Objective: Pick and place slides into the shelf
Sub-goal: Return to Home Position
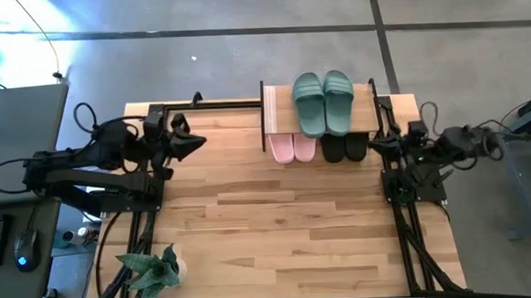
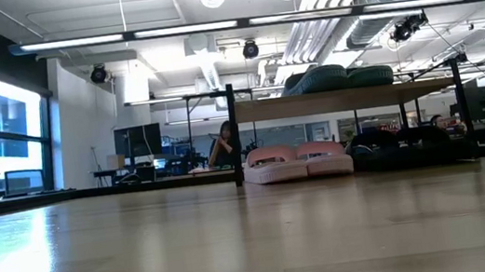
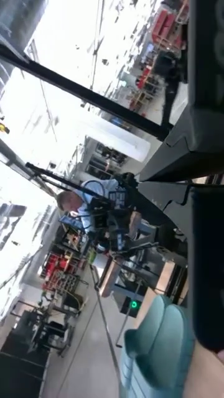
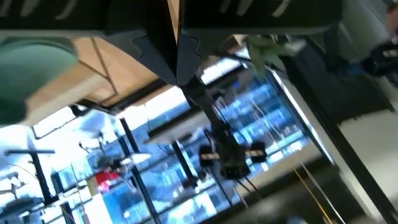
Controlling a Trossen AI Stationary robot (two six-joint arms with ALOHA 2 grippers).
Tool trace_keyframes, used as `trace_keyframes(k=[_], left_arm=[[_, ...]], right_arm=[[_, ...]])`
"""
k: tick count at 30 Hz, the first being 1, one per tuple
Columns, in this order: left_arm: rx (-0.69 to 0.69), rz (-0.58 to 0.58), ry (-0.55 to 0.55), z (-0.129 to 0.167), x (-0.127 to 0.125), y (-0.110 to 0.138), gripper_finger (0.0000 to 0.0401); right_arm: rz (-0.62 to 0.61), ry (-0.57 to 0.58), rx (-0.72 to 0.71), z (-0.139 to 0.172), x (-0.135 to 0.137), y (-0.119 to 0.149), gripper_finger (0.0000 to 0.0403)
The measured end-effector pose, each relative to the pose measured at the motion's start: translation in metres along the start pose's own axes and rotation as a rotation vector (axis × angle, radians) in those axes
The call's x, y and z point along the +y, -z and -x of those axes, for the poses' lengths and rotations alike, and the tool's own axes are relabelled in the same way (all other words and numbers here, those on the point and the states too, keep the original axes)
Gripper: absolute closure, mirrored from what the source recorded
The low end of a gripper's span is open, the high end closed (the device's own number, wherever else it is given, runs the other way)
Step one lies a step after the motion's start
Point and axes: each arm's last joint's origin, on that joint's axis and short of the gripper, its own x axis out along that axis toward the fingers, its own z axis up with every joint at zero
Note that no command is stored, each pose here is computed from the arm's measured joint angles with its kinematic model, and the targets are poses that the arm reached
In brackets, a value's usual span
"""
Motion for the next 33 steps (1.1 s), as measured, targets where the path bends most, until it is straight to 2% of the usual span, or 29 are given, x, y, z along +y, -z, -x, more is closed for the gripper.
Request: trace_keyframes(k=[5, 8, 15, 21, 24, 33], left_arm=[[-0.019, 0.006, 0.007, 0.009, -0.001, -0.001, 0.0401], [-0.023, -0.015, 0.009, 0.011, -0.002, -0.002, 0.0401], [-0.004, -0.042, 0.0, 0.011, -0.001, -0.001, 0.0401], [-0.004, -0.061, -0.005, 0.011, -0.001, 0.0, 0.04], [-0.002, -0.06, -0.003, 0.011, -0.001, 0.0, 0.04], [0.011, -0.051, -0.007, 0.011, 0.0, 0.001, 0.04]], right_arm=[[-0.031, -0.016, -0.079, -0.022, -0.001, 0.036, 0.0403], [-0.015, -0.018, -0.097, -0.03, 0.005, 0.042, 0.0403], [0.172, 0.183, -0.035, -0.033, 0.037, 0.014, 0.0403], [0.226, 0.344, 0.023, -0.025, 0.049, 0.032, 0.0403], [0.169, 0.285, 0.048, -0.017, 0.047, 0.032, 0.0403], [-0.027, -0.057, 0.172, -0.013, 0.043, 0.017, 0.0403]])
